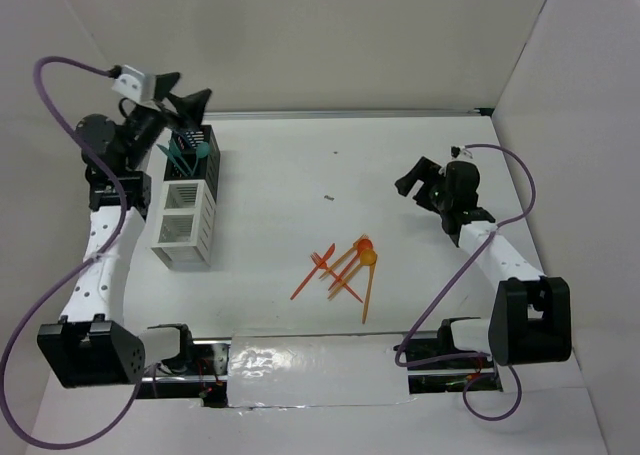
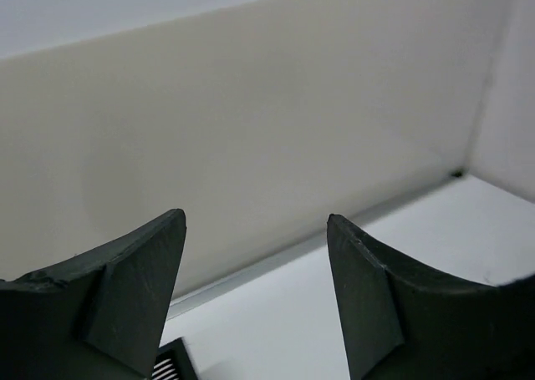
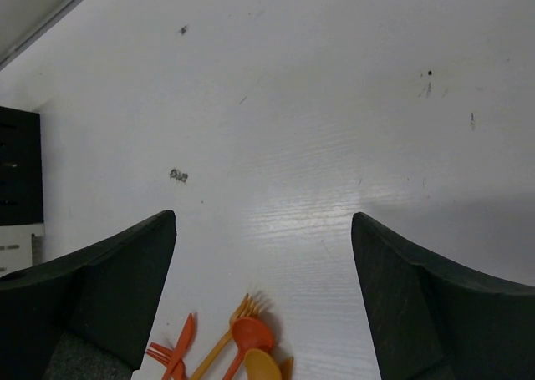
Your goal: Sort the eating utensils into containers
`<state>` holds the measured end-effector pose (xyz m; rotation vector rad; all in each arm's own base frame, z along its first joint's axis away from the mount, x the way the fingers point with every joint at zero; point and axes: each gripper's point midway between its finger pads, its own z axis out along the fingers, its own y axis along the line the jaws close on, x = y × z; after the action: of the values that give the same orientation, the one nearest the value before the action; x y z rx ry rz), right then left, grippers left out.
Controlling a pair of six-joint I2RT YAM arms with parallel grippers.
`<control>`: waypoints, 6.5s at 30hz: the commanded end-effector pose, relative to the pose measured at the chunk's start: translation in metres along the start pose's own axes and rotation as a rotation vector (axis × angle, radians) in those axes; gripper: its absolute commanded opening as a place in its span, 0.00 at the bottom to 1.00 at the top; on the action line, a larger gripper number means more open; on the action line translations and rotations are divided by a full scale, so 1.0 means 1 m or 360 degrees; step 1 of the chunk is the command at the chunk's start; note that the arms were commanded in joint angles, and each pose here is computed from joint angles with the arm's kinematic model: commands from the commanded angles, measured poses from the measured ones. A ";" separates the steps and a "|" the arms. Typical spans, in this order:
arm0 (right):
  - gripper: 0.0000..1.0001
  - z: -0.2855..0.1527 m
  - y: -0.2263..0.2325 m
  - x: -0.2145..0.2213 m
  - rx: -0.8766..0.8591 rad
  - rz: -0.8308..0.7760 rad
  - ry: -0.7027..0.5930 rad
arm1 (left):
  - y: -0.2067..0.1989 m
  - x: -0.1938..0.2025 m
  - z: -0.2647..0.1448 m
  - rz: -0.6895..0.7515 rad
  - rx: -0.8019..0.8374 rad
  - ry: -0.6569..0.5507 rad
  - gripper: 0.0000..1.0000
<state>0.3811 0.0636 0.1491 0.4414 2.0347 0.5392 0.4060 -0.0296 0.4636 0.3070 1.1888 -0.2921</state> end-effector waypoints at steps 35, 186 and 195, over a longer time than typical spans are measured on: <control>0.96 -0.051 -0.029 0.005 0.0212 0.0026 -0.0147 | -0.342 0.369 -0.199 -0.0216 0.0599 0.2349 0.54; 0.99 -0.054 -0.051 0.020 0.0299 0.0033 -0.0155 | -0.326 0.380 -0.150 -0.0713 0.0429 0.2215 0.03; 0.99 -0.054 -0.054 0.019 0.0329 0.0021 -0.0158 | -0.228 0.293 -0.076 -0.0437 0.0216 0.1805 0.00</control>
<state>0.3156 0.0252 0.1254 0.5783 2.0356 0.3401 0.3072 -0.2690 0.0620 0.4683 2.5719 -0.6256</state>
